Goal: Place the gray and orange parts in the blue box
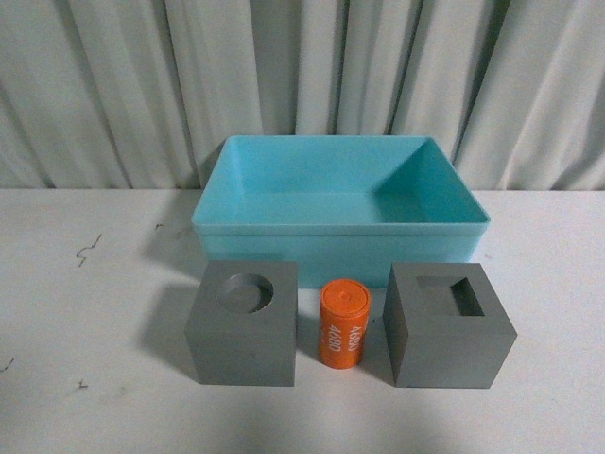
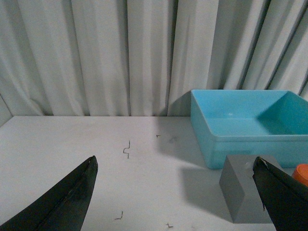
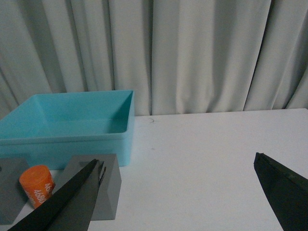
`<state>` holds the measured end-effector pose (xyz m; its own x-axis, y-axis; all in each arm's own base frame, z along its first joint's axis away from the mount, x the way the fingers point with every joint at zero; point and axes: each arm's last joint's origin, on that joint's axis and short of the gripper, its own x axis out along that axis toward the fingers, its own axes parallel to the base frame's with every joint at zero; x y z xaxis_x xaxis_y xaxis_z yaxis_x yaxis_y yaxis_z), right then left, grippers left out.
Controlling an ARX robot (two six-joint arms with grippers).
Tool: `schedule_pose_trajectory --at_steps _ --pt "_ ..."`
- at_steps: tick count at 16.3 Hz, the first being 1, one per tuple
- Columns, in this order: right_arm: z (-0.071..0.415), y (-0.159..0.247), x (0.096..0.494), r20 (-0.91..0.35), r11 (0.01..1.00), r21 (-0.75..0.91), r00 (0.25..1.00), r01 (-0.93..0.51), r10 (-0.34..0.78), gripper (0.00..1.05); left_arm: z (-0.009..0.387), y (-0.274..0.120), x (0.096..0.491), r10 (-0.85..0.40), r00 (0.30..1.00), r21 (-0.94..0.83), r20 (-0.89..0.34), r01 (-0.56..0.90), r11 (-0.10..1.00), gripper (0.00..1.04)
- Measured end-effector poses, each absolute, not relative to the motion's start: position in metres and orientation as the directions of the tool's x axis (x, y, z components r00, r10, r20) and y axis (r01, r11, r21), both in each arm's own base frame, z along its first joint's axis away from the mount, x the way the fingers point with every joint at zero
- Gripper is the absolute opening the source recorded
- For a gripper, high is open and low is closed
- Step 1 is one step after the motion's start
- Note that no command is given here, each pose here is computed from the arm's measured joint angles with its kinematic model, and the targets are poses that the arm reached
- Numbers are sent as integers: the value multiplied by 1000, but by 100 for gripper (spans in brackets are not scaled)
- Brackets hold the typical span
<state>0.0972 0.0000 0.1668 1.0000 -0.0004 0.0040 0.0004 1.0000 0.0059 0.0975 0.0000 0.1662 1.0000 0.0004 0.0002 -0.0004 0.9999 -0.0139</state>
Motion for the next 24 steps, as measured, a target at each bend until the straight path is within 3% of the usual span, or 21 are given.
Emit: schedule_pose_trajectory --at_steps 24 --pt "167 0 97 4 1000 6 1000 0 0 98 166 0 97 0 1000 -14 0 0 1000 98"
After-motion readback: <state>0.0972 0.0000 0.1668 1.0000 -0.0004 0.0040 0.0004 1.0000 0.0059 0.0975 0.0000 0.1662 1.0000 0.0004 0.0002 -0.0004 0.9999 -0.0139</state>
